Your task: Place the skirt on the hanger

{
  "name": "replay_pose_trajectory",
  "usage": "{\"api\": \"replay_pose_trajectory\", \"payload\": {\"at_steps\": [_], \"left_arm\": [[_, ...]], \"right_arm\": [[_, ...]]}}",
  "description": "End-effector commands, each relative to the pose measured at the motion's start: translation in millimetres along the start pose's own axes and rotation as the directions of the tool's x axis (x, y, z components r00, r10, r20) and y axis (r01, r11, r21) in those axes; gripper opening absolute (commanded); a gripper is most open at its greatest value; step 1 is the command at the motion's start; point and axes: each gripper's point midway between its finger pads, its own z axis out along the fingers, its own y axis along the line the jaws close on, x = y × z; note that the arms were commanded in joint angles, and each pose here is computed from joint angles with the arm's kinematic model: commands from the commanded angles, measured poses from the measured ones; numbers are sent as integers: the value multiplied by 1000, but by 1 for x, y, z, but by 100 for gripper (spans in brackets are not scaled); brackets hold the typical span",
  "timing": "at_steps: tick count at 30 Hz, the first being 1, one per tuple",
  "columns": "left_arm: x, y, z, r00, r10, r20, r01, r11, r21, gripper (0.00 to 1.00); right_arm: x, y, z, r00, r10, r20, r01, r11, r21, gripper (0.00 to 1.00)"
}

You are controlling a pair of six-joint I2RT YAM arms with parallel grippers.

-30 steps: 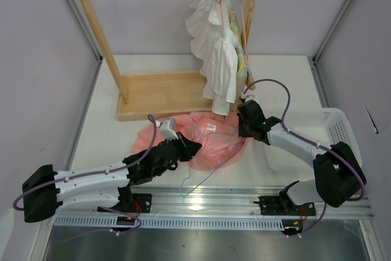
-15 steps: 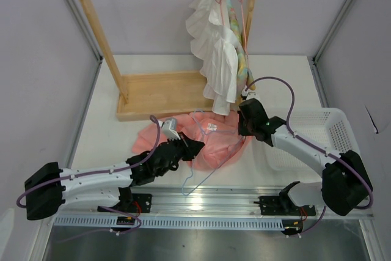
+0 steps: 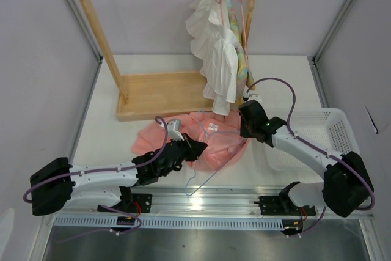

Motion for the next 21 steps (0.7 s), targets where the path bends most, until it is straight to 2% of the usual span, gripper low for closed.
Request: {"api": "replay_pose_trajectory", "payload": {"at_steps": [1,4,5,21], "left_arm": [[-2,-18,3,1000,4,4,-5,999,49,0],[2,-16,7,999,24,-22,-23,1000,19,0],[5,-16,9,999,22,-31,-21,1000,15,0],[7,-7,1,996,54,-68,-57,998,-36,0]], "right_arm": [[-16,-5,-4,999,26,41,-28,998,54,15],[-12,-11,-2,999,28,39,-31,996,79,18],[-9,-15,3,999,25,30,-28,994,102,23],[16,-30,33,998,63,-28,-58,985,162,20]]}}
